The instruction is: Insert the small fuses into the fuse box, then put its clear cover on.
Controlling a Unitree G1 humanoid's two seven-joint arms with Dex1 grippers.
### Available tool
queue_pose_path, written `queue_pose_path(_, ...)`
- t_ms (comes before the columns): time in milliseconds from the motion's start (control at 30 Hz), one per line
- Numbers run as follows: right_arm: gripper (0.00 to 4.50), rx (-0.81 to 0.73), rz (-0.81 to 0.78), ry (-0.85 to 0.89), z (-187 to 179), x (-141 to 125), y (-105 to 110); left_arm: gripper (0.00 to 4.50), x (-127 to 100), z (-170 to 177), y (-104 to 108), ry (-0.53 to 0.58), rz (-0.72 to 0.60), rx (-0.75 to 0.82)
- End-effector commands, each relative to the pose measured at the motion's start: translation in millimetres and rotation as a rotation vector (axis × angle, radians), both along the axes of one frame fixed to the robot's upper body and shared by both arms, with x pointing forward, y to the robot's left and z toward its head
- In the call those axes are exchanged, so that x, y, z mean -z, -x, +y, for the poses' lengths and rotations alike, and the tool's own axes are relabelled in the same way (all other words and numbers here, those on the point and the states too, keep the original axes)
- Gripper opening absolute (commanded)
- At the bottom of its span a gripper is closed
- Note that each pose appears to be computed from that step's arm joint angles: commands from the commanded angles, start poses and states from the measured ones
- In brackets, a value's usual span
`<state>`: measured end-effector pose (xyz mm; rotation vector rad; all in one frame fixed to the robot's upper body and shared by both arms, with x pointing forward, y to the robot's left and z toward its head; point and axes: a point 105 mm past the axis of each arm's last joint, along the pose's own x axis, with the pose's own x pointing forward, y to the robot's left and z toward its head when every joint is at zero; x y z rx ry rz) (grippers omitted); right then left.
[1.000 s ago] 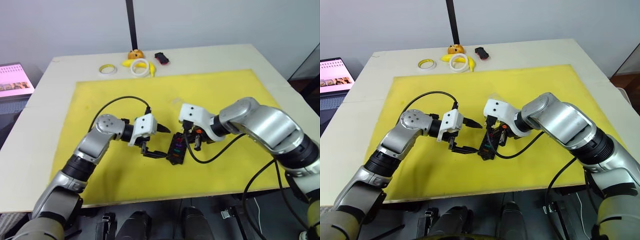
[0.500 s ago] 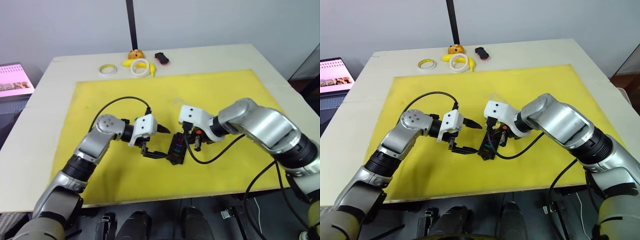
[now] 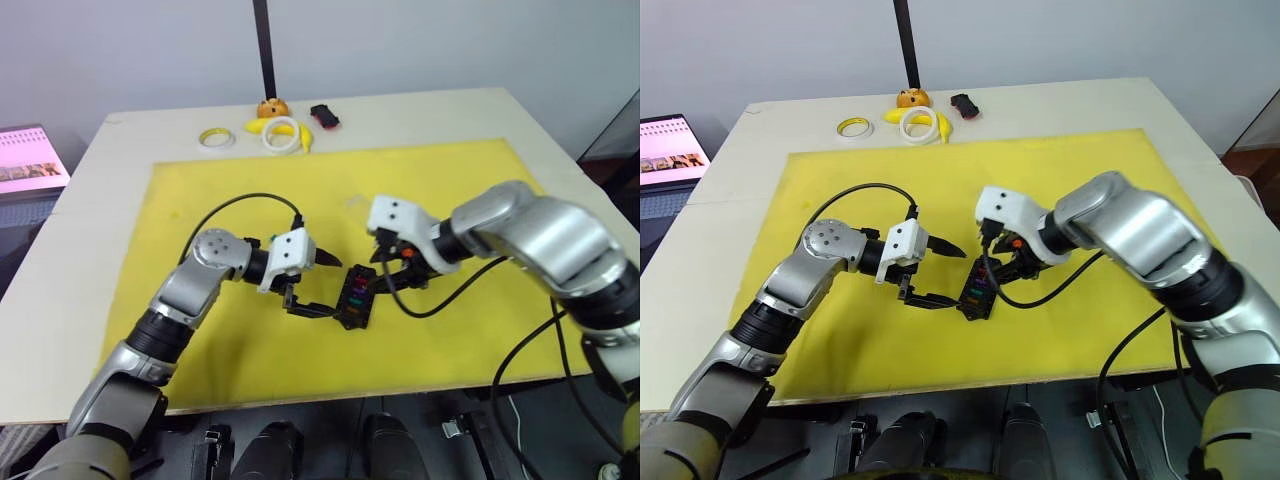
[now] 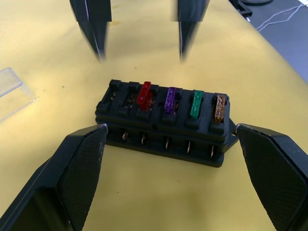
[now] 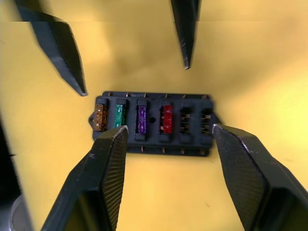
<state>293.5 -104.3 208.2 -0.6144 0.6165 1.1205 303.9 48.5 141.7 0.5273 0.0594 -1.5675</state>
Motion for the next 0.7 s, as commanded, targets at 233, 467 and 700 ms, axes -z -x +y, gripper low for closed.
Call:
queue_pose_path(233, 2.17, 0.012, -0.145, -0.495, 2, 7, 5, 4.50, -15, -1, -2, 0.046, -0.028, -0.009)
queue_pose_path(467, 0.04, 0.075, -0.130, -0.578, 4, 29, -2, 4.50, -16, 0, -3, 0.032, -0.029, -0.011)
queue_pose_path(700, 0.04, 0.103, -0.100, -0.585, 9, 44, 1, 4.50, -15, 1, -5, 0.022, -0.045, -0.017)
